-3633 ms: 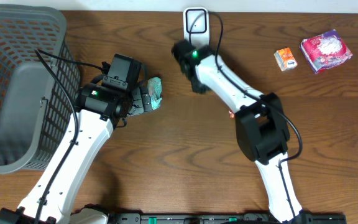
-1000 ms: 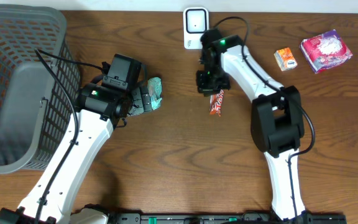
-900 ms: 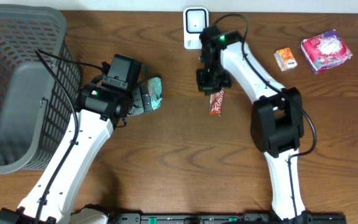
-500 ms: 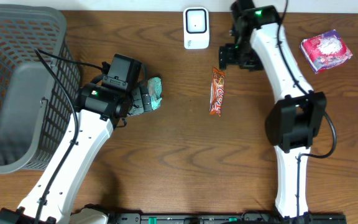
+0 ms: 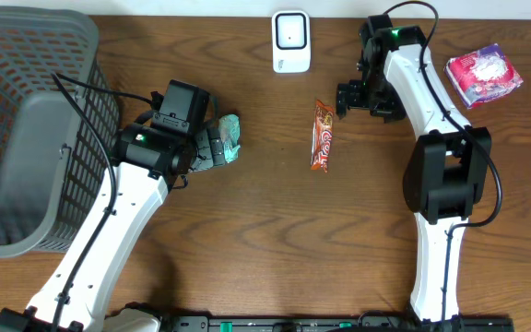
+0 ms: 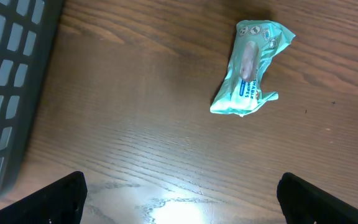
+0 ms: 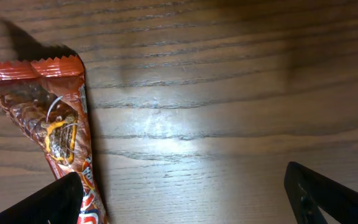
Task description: Scan the item barcode
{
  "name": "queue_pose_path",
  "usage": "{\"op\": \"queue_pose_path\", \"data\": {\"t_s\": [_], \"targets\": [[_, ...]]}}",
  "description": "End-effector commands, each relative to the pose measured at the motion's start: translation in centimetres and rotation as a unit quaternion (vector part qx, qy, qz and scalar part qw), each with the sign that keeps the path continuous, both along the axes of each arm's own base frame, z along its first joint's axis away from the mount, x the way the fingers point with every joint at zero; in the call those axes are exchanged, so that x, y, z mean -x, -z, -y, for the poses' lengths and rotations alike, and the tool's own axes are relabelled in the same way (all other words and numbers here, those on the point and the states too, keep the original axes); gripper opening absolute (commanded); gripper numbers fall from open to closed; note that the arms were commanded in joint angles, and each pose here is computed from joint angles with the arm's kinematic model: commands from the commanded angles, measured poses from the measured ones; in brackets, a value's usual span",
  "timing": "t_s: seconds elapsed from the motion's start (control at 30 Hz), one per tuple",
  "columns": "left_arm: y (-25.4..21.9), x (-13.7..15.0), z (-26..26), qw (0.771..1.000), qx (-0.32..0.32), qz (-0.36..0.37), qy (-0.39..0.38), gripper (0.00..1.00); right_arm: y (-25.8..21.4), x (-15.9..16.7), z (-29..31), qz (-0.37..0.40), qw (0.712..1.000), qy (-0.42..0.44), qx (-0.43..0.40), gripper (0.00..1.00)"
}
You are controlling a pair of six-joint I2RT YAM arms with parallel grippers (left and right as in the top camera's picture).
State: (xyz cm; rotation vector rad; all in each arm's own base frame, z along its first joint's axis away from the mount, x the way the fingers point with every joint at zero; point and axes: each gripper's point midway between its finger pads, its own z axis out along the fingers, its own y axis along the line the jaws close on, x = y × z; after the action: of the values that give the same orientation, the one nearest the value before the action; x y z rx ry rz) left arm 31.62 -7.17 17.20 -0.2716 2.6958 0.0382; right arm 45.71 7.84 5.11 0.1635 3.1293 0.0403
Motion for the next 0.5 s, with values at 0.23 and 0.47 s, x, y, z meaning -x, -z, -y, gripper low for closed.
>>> {"op": "queue_pose_path", "data": {"t_s": [0.23, 0.47], "targets": [[-0.3, -0.1, -0.2, 1.0, -0.003, 0.004, -0.009, 0.98, -0.6, 0.8, -2.9, -0.012, 0.998, -0.012, -0.067, 0.99], [-0.3, -0.1, -0.2, 1.0, -0.003, 0.004, -0.009, 0.98, 0.8, 1.9, -4.1, -0.034, 0.997, 0.009, -0.075, 0.94]]}}
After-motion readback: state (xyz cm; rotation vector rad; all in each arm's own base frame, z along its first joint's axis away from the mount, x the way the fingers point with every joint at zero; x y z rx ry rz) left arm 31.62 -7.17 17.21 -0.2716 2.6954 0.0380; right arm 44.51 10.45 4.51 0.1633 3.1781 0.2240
